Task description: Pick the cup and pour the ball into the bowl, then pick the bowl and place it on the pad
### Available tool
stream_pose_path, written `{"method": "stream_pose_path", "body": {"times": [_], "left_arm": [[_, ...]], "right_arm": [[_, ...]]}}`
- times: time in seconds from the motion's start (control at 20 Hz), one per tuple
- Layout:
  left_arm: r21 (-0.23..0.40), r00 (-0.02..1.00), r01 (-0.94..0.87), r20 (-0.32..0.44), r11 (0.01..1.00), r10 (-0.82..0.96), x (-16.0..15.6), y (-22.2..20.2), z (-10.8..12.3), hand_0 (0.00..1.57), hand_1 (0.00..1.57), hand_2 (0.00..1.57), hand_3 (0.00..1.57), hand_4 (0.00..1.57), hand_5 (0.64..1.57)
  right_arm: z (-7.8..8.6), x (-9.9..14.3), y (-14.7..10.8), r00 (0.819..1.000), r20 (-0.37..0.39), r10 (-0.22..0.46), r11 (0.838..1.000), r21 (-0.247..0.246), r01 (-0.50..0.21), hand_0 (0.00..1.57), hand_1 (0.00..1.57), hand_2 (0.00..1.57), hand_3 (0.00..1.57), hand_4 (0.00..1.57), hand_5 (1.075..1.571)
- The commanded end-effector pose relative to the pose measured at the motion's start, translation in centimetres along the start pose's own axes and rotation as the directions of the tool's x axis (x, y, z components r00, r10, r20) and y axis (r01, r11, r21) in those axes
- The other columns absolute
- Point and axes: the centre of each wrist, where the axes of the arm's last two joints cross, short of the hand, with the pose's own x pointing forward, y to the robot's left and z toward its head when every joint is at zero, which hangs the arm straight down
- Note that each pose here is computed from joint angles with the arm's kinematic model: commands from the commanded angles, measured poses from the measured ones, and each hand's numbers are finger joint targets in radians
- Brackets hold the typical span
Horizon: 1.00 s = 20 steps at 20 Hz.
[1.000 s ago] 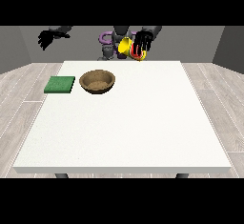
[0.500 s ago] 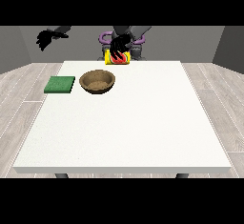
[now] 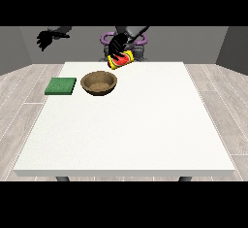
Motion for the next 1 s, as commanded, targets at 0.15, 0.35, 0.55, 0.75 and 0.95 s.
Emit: {"method": "stream_pose_path", "body": {"times": [0.15,0.35,0.55,0.75,0.95], "left_arm": [[0.021,0.995,-0.102,0.011,0.995,0.101,-2.4,0.8,-0.5,1.45,1.45,1.57,1.57,1.54,1.136],[0.181,0.646,-0.661,-0.358,0.728,0.675,-5.0,-0.2,0.0,1.3,1.3,1.57,1.57,1.57,1.19],[0.365,0.255,-0.842,-0.379,0.397,0.89,-5.1,-1.8,1.6,1.02,1.02,1.26,0.94,1.39,1.3],[0.549,-0.193,-0.835,-0.35,0.034,0.917,-5.1,-3.6,4.0,0.0,0.0,0.0,0.0,0.42,1.561],[0.586,-0.413,-0.761,-0.105,-0.28,0.905,-6.0,-2.9,5.4,0.0,0.0,0.0,0.0,0.0,1.556]], "right_arm": [[-0.7,-0.1,0.9,0.993,-0.108,-0.039,0.998,-0.046,0.035,0.0,0.0,0.0,0.0,0.0,1.567],[0.7,0.3,-1.0,0.998,-0.055,-0.02,0.996,-0.093,0.015,0.0,0.0,0.0,0.0,0.0,1.567],[0.9,-0.9,0.4,0.997,-0.067,-0.025,0.993,-0.121,0.017,0.0,0.0,0.0,0.0,0.22,1.565],[-1.9,0.0,3.0,0.998,0.015,-0.057,0.997,-0.058,0.058,0.0,0.0,0.0,0.0,0.35,1.567],[-4.2,0.4,6.1,0.998,0.042,-0.05,0.995,-0.081,0.053,0.0,0.0,0.0,0.0,0.29,1.57]]}}
